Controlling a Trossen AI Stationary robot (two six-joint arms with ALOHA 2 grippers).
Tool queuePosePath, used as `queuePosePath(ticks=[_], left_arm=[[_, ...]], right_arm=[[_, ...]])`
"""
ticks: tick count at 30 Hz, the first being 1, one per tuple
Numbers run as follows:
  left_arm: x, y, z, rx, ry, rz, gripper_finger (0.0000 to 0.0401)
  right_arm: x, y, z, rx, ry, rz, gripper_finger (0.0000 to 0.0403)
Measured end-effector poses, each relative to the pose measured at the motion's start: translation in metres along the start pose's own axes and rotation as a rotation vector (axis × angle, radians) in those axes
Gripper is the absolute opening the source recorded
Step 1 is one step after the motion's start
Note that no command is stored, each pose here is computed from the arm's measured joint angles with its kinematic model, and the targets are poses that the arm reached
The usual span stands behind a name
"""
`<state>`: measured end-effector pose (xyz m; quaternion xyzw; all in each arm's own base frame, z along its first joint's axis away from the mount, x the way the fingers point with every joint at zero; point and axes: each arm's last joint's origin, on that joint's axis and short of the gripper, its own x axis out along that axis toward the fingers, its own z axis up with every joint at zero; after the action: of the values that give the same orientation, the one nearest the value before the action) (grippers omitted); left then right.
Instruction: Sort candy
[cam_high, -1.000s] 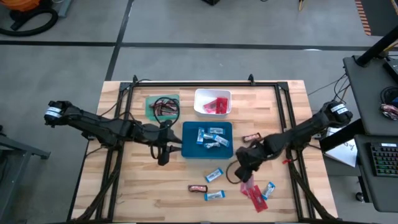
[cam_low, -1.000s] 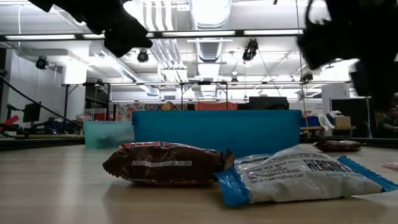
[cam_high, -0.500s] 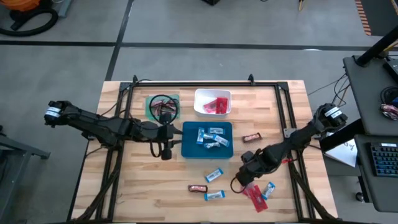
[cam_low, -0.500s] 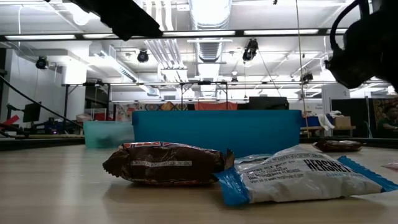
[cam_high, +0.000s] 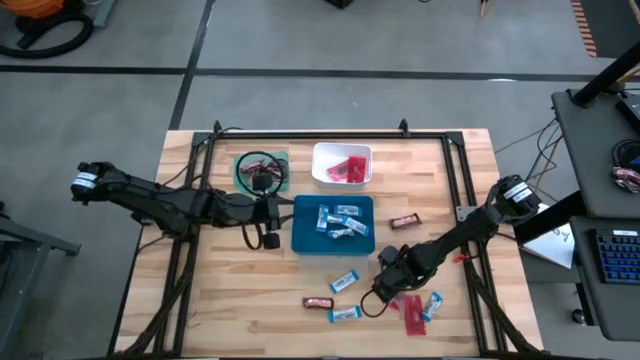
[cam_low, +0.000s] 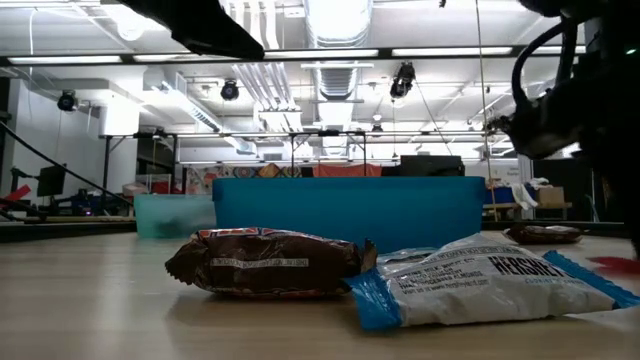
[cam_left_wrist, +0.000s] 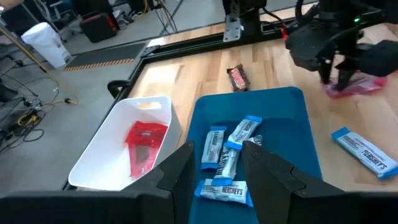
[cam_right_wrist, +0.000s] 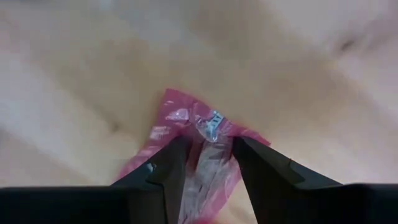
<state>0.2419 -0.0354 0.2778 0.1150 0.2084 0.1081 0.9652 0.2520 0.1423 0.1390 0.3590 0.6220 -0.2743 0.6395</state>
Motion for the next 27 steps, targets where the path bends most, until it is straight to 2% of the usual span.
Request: queuePosePath(ticks=[6, 10, 13, 20, 27], left_arm=[[0.0, 0.001, 0.0, 0.0, -0.002, 0.003, 0.0117], [0.0, 0.001, 0.0, -0.001, -0.003, 0.004, 0.0117], [0.0, 0.001, 0.001, -0.015, -0.007, 0.004, 0.0117], [0.007, -0.003, -0.003, -0.022, 0.022, 0.002, 0.0117], [0.02, -0.01, -0.011, 0.001, 0.071, -0.003, 0.0117]], right_arm=[[-0.015, -0.026, 0.007, -0.012, -0.107, -0.236, 0.0137], [-0.033, -0.038, 0.011, -0.004, -0.143, -0.291, 0.0137], [-0.045, -0.045, 0.013, 0.055, -0.148, -0.283, 0.0144], [-0.064, -0.053, 0.008, 0.117, -0.126, -0.181, 0.0188], [-0.055, -0.043, 0.006, 0.128, -0.082, -0.111, 0.0199]])
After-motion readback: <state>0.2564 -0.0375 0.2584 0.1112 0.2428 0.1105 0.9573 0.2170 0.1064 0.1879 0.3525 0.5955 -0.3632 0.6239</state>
